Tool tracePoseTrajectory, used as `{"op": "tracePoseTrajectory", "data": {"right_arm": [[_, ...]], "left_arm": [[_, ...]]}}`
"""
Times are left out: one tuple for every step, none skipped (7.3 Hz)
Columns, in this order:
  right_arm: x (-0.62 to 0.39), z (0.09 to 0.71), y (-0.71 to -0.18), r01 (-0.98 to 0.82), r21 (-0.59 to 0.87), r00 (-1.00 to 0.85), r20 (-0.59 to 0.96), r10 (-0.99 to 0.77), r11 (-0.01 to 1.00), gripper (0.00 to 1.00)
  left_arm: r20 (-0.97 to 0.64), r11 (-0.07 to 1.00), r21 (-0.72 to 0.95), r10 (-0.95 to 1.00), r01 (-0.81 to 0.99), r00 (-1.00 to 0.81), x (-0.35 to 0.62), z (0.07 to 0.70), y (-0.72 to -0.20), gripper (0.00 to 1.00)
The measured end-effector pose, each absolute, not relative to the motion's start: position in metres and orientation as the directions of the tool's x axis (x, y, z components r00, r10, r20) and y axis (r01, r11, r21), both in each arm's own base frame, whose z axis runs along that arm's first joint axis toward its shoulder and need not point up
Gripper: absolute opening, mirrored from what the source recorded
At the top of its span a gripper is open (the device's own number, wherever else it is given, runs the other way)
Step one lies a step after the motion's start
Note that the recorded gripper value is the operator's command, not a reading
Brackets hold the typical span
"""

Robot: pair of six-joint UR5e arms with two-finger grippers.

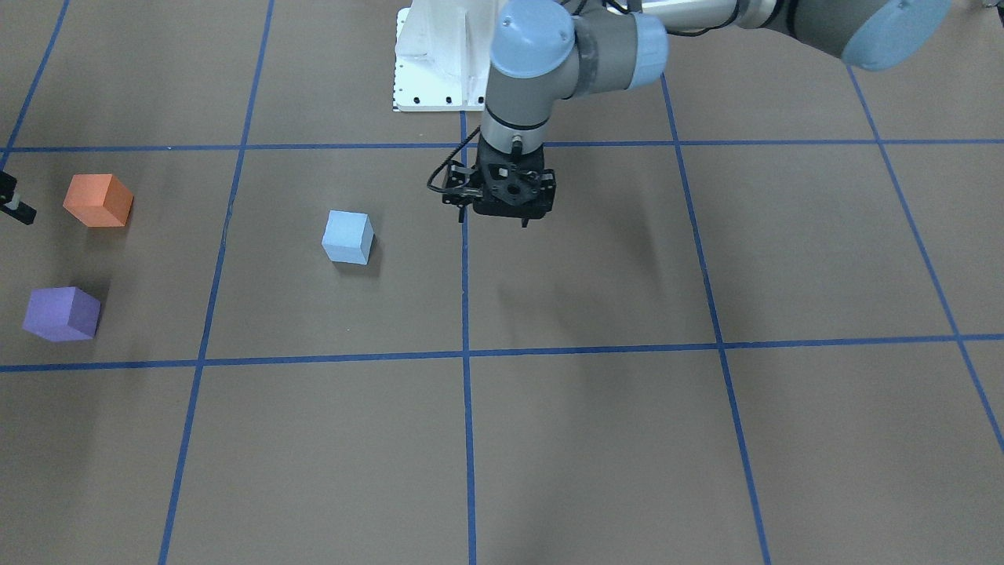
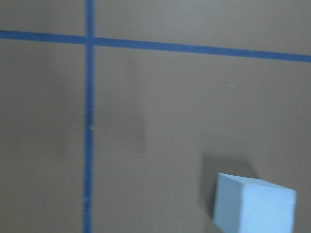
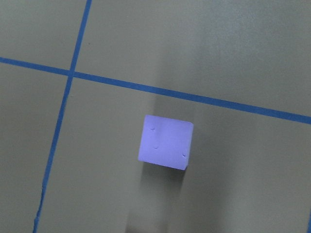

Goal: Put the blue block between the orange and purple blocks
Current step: 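Release the light blue cube and withdraw the left gripper while the right arm moves in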

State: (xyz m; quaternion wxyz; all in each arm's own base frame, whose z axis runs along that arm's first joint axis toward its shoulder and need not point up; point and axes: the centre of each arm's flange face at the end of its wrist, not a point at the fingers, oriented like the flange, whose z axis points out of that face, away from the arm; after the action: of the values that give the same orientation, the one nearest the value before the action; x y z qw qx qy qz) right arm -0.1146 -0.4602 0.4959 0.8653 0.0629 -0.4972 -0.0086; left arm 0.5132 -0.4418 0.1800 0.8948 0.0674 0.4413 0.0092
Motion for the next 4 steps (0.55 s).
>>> {"op": "tracePoseTrajectory", "data": {"right_arm": [[-0.162,0.462,-0.455,-0.085,0.064,0.499,0.866,-0.013,0.994,0.99],[-0.213,0.429,-0.45,-0.111,0.02,0.486,0.873,0.037,0.994,0.99],[-0.27,0.394,-0.442,-0.127,-0.007,0.473,0.878,0.067,0.992,0.99],[-0.332,0.358,-0.429,-0.139,-0.025,0.475,0.876,0.089,0.99,0.99]], "left_arm": [[-0.771,0.986,0.167,0.122,0.013,0.625,0.466,0.229,-0.445,0.99],[-0.754,0.982,0.186,0.165,-0.033,0.635,0.415,0.275,-0.447,0.99],[-0.741,0.976,0.202,0.206,-0.079,0.639,0.369,0.313,-0.447,0.99],[-0.73,0.969,0.218,0.239,-0.114,0.64,0.341,0.34,-0.443,0.99]]}}
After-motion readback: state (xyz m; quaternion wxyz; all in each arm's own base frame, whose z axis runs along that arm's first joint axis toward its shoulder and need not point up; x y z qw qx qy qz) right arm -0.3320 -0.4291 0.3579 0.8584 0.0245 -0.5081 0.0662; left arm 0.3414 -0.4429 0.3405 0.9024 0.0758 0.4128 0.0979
